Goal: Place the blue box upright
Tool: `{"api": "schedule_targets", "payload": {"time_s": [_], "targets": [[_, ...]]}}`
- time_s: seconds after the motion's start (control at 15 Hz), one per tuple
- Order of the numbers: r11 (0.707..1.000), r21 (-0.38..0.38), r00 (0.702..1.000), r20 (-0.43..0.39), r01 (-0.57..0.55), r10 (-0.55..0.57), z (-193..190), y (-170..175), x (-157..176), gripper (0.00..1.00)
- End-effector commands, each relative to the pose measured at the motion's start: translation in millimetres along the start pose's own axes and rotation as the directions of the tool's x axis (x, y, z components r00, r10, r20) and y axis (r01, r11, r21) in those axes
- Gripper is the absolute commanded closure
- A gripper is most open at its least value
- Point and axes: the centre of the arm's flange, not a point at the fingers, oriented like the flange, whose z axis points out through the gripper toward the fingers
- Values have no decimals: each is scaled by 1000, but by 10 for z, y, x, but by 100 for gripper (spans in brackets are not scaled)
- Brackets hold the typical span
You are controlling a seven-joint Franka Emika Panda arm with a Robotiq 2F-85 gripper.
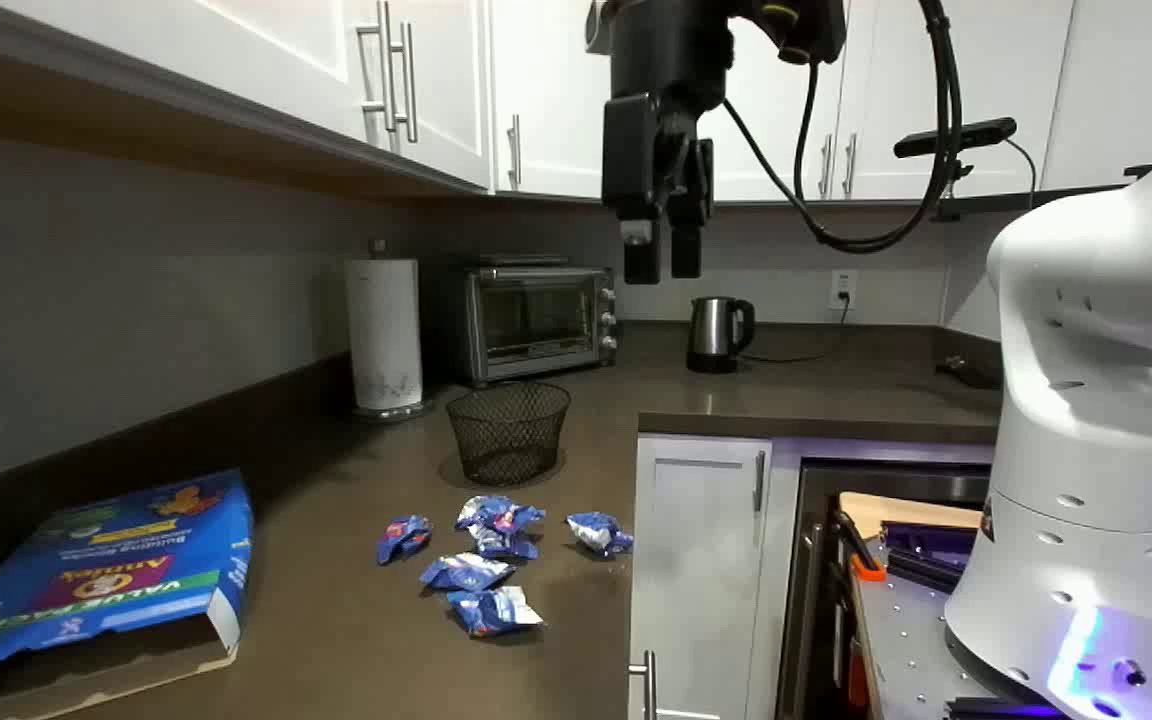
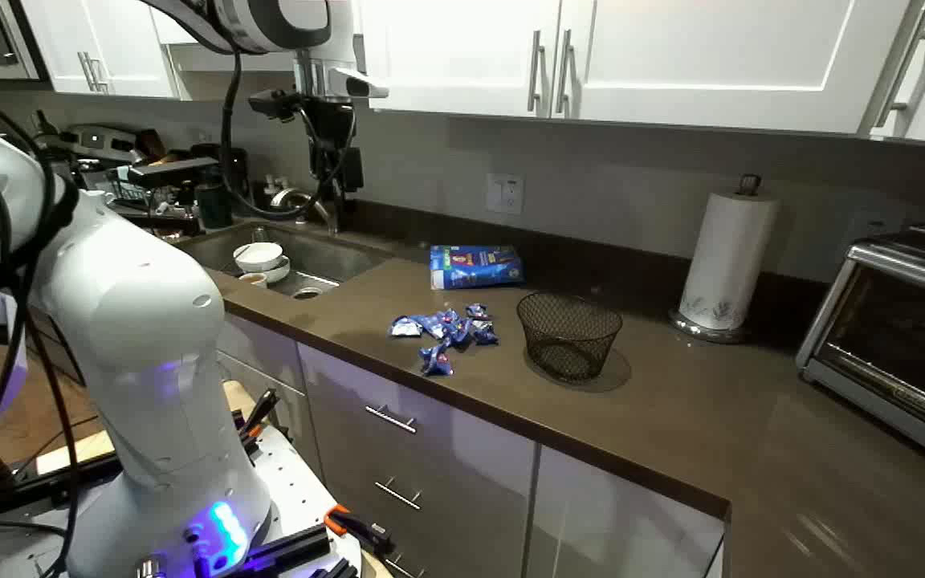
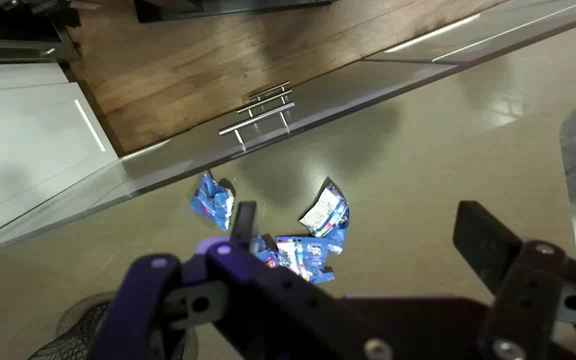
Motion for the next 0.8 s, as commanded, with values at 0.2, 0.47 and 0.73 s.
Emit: {"api": "schedule_targets", "payload": {"time_s": [0.2,0.47,0.73], "targets": [[1000,0,1000,0,0,0,0,0,0,0],[999,-16,999,-3,34,-34,67,-142,137,0],[989,-85,992,-23,118,-120,282,-548,398,0]]}}
